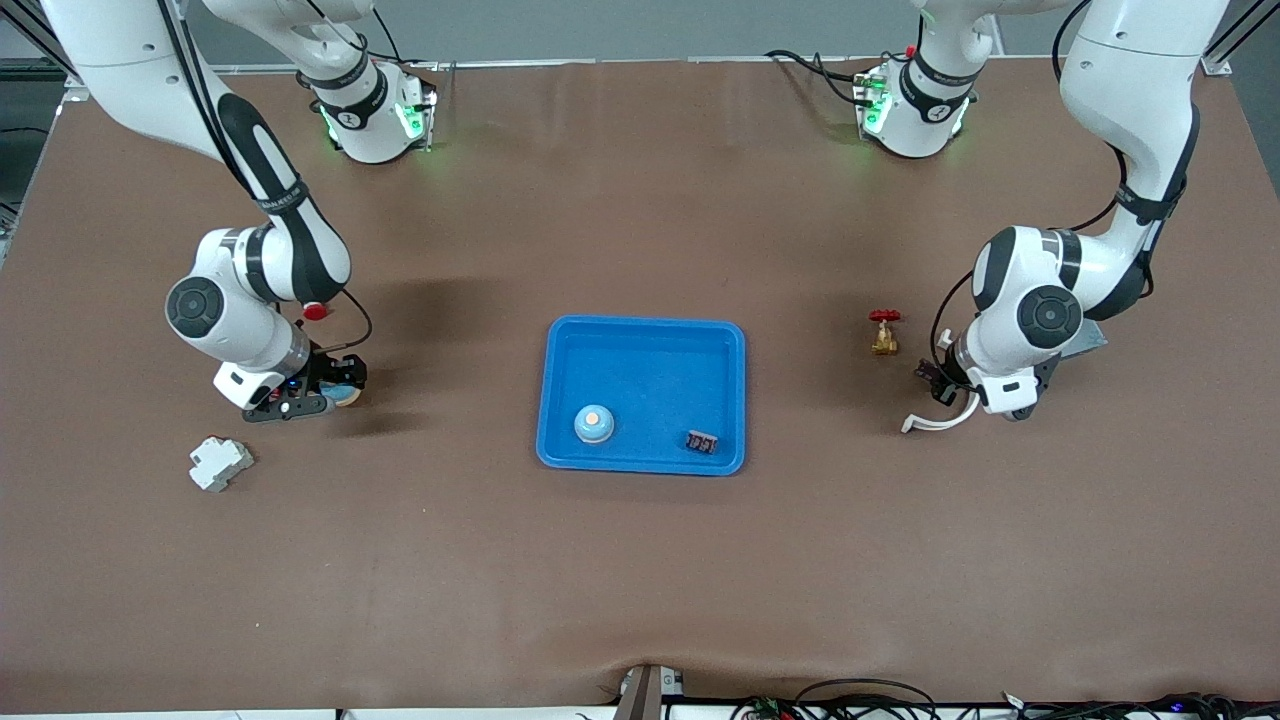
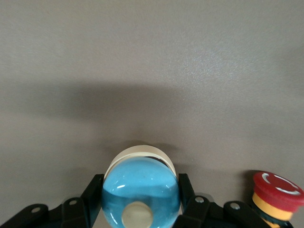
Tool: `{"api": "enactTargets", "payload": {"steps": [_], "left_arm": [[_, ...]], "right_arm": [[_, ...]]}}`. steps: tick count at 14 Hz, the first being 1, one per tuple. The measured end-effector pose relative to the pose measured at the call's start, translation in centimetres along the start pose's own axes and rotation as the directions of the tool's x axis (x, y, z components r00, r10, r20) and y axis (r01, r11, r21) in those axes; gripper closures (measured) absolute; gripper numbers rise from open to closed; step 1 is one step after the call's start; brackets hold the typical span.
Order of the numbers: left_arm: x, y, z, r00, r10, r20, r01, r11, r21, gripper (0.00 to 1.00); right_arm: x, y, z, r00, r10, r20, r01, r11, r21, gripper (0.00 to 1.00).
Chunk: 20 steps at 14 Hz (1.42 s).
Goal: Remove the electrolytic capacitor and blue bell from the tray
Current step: 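Lower and release the bell and capacitor onto the table with both grippers, then move both grippers back over the blue tray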
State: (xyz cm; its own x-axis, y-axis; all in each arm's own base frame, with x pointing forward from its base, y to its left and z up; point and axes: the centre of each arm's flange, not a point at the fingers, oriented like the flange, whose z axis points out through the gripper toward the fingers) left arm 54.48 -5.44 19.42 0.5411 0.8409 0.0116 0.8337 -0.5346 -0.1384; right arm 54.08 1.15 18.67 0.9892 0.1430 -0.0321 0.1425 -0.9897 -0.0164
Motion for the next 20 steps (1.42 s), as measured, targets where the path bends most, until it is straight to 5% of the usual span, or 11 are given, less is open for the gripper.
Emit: {"api": "enactTargets", "payload": {"steps": [7, 11, 16, 20], "left_arm": [[0.6, 2.7, -5.9, 1.0, -0.012, -0.027, 0.011, 0.999, -0.033, 0.0], [-3.0, 7.1, -12.4, 0.998, -0.058, 0.006, 0.058, 0.996, -0.063, 0.0], [-10.6, 12.9, -14.1, 0.999, -0.029, 0.033, 0.032, 0.993, -0.116, 0.0], [-15.1, 18.7, -13.1, 0.99, -0.114, 0.077, 0.125, 0.981, -0.151, 0.0]], "right_arm": [[0.0, 0.2, 1.3, 1.0, 0.001, -0.003, -0.001, 1.0, 0.0, 0.33], [0.1, 0.3, 1.2, 1.0, 0.004, -0.008, -0.004, 1.0, -0.001, 0.01], [2.0, -2.0, -1.3, 0.998, 0.055, 0.032, -0.055, 0.998, 0.013, 0.0], [6.4, -10.1, -8.1, 0.985, 0.168, 0.034, -0.169, 0.986, 0.011, 0.0]]}}
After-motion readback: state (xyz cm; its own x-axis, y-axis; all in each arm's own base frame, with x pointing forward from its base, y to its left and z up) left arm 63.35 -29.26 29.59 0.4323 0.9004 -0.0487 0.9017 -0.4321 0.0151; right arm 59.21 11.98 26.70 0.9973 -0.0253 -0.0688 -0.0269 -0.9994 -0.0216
